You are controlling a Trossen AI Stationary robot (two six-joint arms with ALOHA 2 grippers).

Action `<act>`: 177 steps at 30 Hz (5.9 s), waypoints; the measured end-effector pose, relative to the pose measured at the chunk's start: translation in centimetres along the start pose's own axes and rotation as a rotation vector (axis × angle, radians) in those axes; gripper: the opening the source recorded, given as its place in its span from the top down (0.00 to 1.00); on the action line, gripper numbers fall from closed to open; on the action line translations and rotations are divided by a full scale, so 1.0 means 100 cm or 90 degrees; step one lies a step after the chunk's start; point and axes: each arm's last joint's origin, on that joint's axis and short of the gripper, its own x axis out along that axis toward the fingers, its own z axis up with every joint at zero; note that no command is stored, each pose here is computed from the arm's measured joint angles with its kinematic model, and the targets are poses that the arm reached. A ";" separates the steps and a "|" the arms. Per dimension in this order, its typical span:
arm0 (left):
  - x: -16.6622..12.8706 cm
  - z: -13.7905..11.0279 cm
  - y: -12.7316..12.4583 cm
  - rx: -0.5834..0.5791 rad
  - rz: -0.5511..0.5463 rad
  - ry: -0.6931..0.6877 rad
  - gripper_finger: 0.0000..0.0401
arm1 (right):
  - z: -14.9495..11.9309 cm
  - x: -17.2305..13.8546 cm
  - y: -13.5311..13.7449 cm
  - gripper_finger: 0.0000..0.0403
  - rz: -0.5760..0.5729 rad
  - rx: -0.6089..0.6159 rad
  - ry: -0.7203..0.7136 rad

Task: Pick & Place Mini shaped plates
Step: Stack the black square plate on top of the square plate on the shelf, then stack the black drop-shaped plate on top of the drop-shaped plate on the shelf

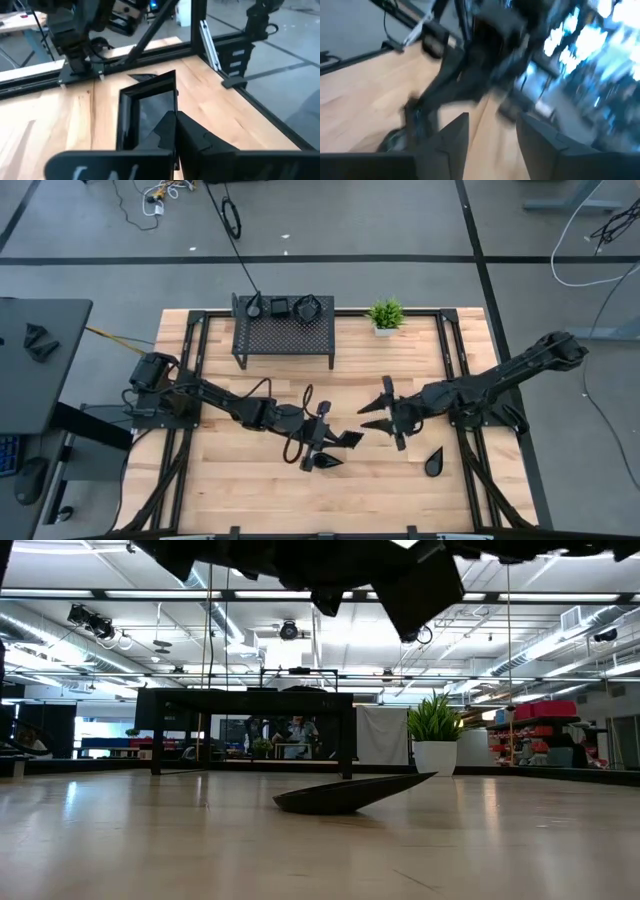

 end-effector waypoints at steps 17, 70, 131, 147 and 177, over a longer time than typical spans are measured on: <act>-0.050 0.026 0.031 -0.013 0.148 0.133 0.99 | -0.069 -0.020 0.042 0.61 0.048 0.381 0.222; -0.209 -0.002 0.266 0.104 0.416 0.537 0.90 | -0.067 -0.017 0.032 0.75 -0.078 0.353 -0.054; -0.210 0.033 0.257 -0.089 0.599 0.479 0.99 | -0.066 -0.017 0.026 0.74 -0.081 0.445 -0.084; -0.070 0.063 0.090 -0.043 0.366 0.313 0.99 | 0.000 -0.019 0.028 0.74 0.170 0.361 0.394; 0.011 -0.007 0.016 -0.069 0.285 0.374 0.97 | -0.082 -0.067 0.094 0.74 0.479 0.446 0.742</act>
